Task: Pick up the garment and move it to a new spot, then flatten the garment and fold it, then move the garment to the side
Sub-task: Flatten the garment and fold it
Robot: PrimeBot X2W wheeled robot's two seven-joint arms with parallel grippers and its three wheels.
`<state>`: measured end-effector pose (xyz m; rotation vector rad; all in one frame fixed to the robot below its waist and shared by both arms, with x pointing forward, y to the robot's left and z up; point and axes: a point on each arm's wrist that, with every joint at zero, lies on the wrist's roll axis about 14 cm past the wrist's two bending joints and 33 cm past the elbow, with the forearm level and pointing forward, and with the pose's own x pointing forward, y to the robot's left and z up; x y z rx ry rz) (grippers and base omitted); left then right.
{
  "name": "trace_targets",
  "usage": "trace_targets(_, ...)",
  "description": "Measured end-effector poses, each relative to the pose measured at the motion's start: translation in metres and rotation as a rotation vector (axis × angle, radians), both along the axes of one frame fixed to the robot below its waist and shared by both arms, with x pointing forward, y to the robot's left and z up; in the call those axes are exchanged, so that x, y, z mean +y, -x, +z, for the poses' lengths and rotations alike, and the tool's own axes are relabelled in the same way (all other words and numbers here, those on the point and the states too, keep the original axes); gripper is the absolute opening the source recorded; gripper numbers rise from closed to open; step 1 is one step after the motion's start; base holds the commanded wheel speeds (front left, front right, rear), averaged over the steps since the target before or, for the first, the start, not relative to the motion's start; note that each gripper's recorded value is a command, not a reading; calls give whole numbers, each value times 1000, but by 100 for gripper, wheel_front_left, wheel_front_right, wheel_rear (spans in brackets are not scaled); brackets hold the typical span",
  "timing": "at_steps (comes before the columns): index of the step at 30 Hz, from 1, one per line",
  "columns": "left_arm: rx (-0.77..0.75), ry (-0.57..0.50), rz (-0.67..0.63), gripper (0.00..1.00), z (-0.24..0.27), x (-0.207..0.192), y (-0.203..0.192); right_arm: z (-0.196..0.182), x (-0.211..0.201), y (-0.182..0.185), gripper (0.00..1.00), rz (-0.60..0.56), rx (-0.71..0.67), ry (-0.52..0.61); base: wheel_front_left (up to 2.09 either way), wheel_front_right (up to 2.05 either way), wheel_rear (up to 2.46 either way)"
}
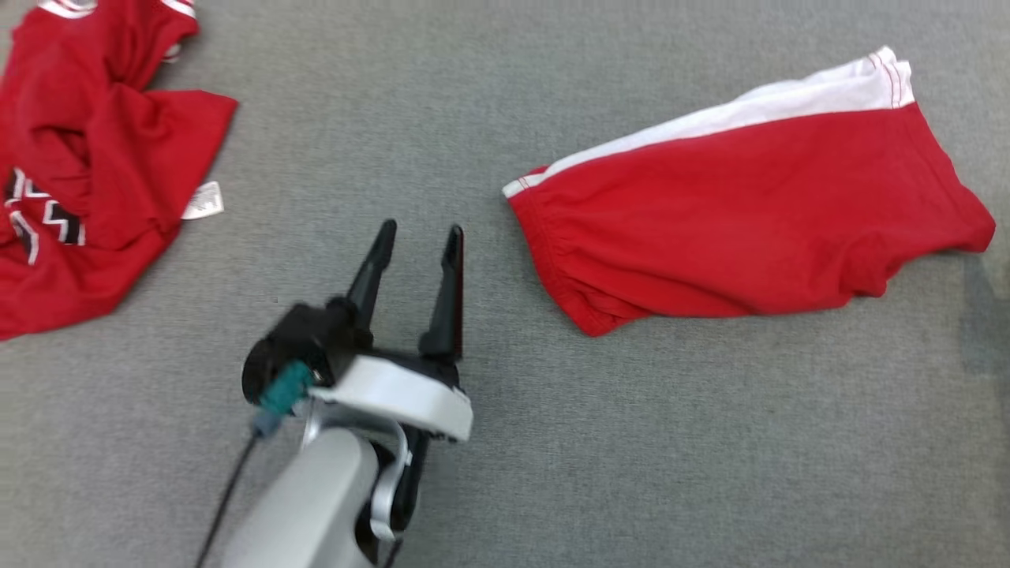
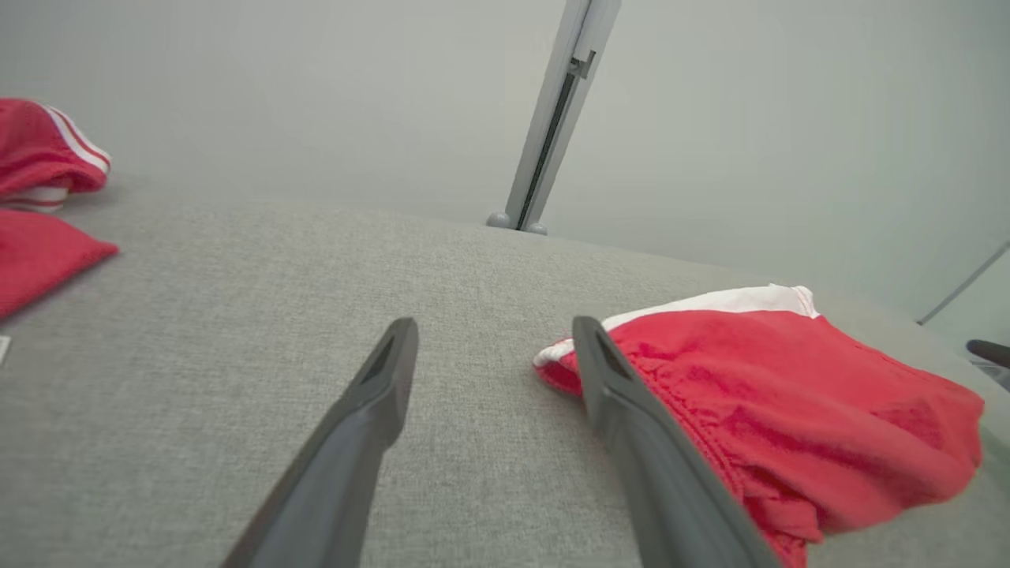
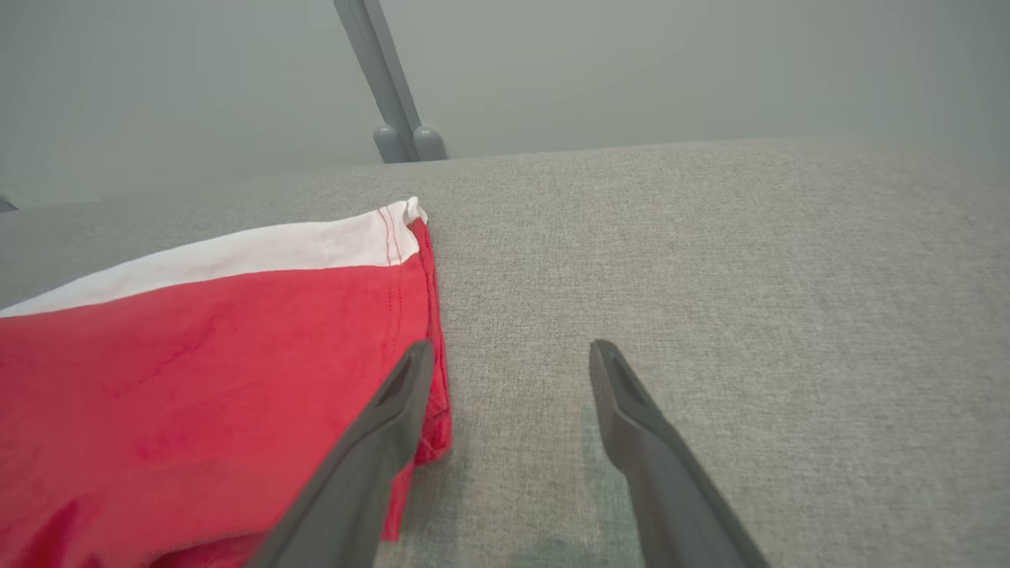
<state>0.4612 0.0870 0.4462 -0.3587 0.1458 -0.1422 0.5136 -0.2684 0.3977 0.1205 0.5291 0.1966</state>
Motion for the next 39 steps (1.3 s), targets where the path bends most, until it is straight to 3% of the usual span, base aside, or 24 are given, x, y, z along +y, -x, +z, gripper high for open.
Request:
trace_targets(7, -110, -208, 59, 100, 23, 9, 36, -13, 27, -19, 100, 46, 2, 92, 0, 0, 0)
trace_targets(18, -116, -251, 105, 100, 31, 21, 63, -50, 48, -22, 100, 71, 180, 194, 0, 0, 0)
trace_targets(19, -116, -248, 108, 100, 32, 21, 64, -51, 48, -22, 96, 70, 188, 198, 0, 0, 0)
trace_targets(20, -118, -246, 110, 100, 33, 22, 64, -52, 48, -22, 38, 68, 192, 202, 0, 0, 0)
trace_targets(21, -121, -247, 114, 100, 34, 23, 65, -52, 48, -21, 14, 72, 194, 209, 0, 0, 0)
trace_targets(22, -122, -249, 119, 100, 34, 23, 65, -52, 48, -21, 0, 75, 194, 214, 0, 0, 0)
trace_targets(27, -130, -247, 109, 100, 36, 19, 64, -47, 42, -14, 0, 56, 157, 220, 0, 0, 0)
trace_targets(32, -139, -233, 75, 100, 37, 8, 62, -38, 2, 4, 0, -6, 124, 274, 0, 0, 0)
trace_targets(39, -156, -207, -27, 100, 37, -24, 58, -2, -75, 26, 0, -56, 61, 484, 0, 0, 0)
